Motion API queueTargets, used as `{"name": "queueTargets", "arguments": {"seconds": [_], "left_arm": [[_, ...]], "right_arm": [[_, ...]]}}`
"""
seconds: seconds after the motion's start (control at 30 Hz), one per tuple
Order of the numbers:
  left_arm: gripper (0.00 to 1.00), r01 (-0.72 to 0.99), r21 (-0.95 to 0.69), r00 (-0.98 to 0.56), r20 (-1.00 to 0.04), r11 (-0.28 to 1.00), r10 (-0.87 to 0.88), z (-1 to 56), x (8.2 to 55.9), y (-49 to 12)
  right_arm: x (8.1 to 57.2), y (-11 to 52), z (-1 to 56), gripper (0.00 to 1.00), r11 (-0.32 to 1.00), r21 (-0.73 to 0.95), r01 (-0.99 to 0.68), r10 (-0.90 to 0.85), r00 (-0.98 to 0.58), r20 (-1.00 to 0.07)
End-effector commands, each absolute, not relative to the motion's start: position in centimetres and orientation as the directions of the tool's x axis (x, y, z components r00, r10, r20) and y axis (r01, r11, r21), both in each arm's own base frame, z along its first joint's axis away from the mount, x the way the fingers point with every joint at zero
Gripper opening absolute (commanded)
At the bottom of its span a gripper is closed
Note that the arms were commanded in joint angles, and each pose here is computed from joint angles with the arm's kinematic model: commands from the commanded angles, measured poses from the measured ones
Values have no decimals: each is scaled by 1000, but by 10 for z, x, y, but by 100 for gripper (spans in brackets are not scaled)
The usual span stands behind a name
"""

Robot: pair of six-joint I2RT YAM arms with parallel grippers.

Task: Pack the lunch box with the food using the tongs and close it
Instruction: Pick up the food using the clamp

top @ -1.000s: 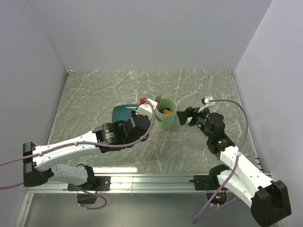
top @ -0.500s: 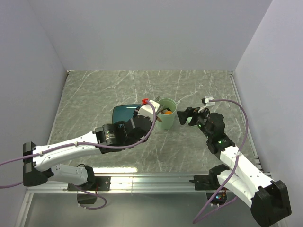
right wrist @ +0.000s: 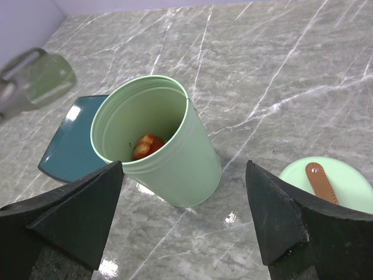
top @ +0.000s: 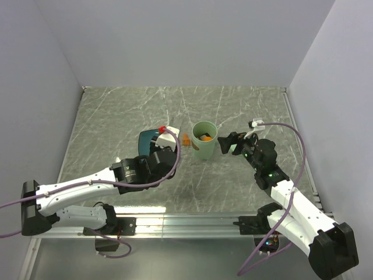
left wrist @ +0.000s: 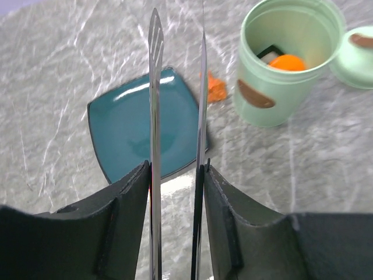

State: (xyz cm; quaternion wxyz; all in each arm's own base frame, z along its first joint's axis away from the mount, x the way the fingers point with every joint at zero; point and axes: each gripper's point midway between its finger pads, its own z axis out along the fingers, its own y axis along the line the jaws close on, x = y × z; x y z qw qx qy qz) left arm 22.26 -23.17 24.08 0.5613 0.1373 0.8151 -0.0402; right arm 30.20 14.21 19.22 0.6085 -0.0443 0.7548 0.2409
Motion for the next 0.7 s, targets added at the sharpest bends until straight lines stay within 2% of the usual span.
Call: {"name": "queueTargets", "arguments": {"seconds": [0.0, 0.13, 0.57, 0.67], "left_arm": [[47, 257, 19, -341, -934, 966, 110, 234, 236, -237], [48, 324, 7, -368, -920, 946, 132, 218, 240, -252], [49, 393, -7, -462, -866, 919, 192, 165, 257, -274], [54, 396, -1, -487, -848, 918, 209, 155, 260, -276]], "right_arm": [[303, 138, 199, 92, 882, 313, -353, 243, -229, -942], [303, 138, 199, 92, 882, 313, -353, 244, -228, -943], [303, 138, 197, 92, 883, 313, -350, 242, -232, -942], [303, 138, 198, 92, 882, 313, -351, 243, -230, -942]]}}
